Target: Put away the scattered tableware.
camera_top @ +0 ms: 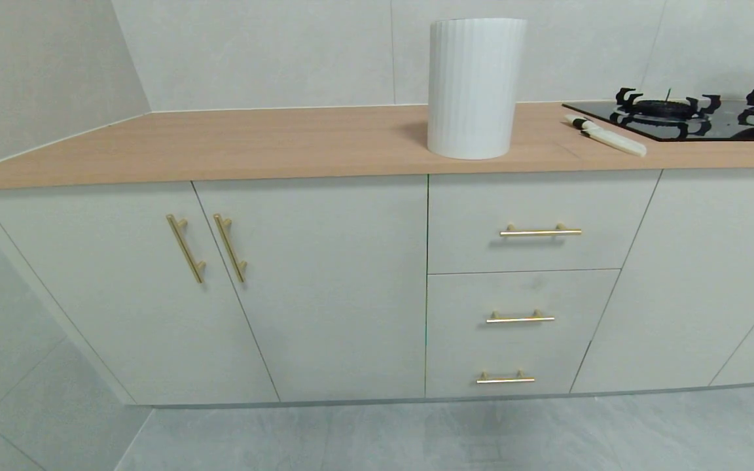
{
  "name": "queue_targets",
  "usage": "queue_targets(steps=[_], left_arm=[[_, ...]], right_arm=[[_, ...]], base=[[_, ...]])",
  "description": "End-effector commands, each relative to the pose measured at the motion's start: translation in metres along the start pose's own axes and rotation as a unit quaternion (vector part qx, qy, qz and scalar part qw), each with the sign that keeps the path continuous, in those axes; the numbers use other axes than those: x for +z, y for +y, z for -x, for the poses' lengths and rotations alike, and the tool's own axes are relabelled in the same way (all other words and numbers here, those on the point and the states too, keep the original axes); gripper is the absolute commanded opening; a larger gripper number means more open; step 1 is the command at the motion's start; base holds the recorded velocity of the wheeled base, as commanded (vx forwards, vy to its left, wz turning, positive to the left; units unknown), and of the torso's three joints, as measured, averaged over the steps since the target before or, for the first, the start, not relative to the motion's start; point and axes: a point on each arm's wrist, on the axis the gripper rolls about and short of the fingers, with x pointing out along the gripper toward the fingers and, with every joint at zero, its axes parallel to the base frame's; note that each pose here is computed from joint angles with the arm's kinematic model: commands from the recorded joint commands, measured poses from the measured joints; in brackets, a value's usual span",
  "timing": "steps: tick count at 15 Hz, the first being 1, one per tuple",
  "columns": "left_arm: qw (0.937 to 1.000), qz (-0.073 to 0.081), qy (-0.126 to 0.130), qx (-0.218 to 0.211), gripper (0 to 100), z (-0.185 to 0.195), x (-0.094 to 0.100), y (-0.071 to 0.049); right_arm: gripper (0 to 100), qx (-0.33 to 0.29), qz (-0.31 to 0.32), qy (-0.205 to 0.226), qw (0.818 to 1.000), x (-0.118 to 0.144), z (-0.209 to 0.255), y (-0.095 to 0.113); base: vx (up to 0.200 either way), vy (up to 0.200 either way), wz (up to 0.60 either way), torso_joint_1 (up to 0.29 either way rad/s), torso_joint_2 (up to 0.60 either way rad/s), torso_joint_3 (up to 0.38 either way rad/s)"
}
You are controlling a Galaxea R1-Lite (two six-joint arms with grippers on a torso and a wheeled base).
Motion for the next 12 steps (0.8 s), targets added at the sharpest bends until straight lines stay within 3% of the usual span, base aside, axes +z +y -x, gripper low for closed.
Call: queue_targets(steps=[1,2,5,8,10,12], left_arm=[[1.0,-0.001,0.0,0.0,100,0.0,0.0,0.0],[1.0,-0.001,0.0,0.0,100,0.0,0.0,0.0],[1.0,0.0,0.0,0.0,100,0.0,0.0,0.0],[1.0,0.0,0.0,0.0,100,0.0,0.0,0.0],[1.0,0.0,0.0,0.0,100,0.0,0.0,0.0],[1.0,-0.001,0.0,0.0,100,0.0,0.0,0.0]], right_arm=[[100,-0.062,-0.017,-0.054,0.996,-0.027,0.072,-0.039],[100,-0.062,-0.017,-0.054,0.996,-0.027,0.072,-0.039],[100,-0.1,-0.014,-0.112,0.989,-0.05,0.108,-0.05],[100,-0.09,-0.001,-0.143,0.986,-0.059,0.12,-0.052],[100,-0.036,-0.002,-0.153,0.988,-0.064,0.121,-0.05],[100,0.017,0.009,-0.121,0.992,-0.08,0.108,-0.046]], base=[[0.0,0.0,0.0,0.0,0.0,0.0],[0.0,0.0,0.0,0.0,0.0,0.0],[0.0,0.0,0.0,0.0,0.0,0.0],[0.0,0.0,0.0,0.0,0.0,0.0],[0.0,0.0,0.0,0.0,0.0,0.0],[0.0,0.0,0.0,0.0,0.0,0.0]])
